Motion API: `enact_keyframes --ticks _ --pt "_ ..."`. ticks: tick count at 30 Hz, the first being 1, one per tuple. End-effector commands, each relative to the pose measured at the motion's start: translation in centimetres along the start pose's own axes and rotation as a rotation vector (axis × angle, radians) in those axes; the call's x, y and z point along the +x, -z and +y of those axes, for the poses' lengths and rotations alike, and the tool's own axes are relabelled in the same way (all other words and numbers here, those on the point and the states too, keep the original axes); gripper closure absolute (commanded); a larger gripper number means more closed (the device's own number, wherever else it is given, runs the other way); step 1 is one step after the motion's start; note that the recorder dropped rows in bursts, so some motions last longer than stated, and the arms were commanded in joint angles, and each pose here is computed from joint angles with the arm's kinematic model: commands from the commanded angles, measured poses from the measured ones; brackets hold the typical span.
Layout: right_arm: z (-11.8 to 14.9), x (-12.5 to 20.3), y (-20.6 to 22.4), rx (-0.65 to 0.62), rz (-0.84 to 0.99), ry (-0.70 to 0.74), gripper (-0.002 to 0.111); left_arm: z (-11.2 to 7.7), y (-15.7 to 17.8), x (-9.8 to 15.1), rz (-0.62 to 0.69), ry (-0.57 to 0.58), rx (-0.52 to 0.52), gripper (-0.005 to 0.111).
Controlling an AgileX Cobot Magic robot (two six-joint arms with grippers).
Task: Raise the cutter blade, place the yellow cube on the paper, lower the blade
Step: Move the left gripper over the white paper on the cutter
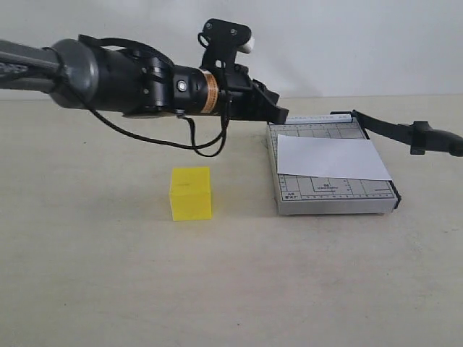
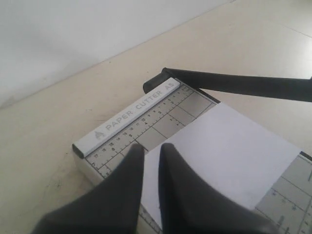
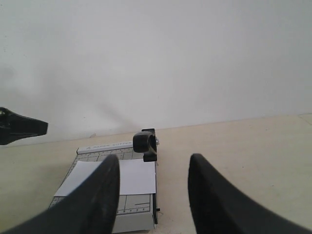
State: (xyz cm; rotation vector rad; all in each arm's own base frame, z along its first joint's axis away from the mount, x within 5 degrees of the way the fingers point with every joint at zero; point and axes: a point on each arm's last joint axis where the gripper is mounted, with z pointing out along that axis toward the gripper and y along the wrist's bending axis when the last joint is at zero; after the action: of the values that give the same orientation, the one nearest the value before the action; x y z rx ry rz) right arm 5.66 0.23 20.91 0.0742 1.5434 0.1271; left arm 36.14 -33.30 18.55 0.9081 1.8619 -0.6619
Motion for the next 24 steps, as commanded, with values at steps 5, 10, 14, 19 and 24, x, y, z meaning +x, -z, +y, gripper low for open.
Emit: enact_keyframes --ticks 5,10,14,19,24 --pt "0.0 0.0 0.0 0.001 -0.012 0.004 0.065 -1.1 -4.6 1.9 0.026 -0.039 0.014 0.094" --pt "0.0 0.0 0.0 0.001 -0.012 0.004 0.065 -2.1 -5.6 2.2 0.02 -0.05 0.038 0.094" --pt "0.0 0.0 0.0 0.001 -0.012 0.004 0.065 -2.5 -5.7 2.0 0.004 -0.051 0.073 0.094" --pt "0.0 0.2 0.0 0.0 0.006 0.004 0.065 -2.5 -5.8 2.2 0.01 -0.05 0.069 0.094" --pt "0.0 0.2 0.0 0.0 0.006 0.004 0.065 -2.6 -6.1 2.8 0.021 -0.039 0.075 0.094"
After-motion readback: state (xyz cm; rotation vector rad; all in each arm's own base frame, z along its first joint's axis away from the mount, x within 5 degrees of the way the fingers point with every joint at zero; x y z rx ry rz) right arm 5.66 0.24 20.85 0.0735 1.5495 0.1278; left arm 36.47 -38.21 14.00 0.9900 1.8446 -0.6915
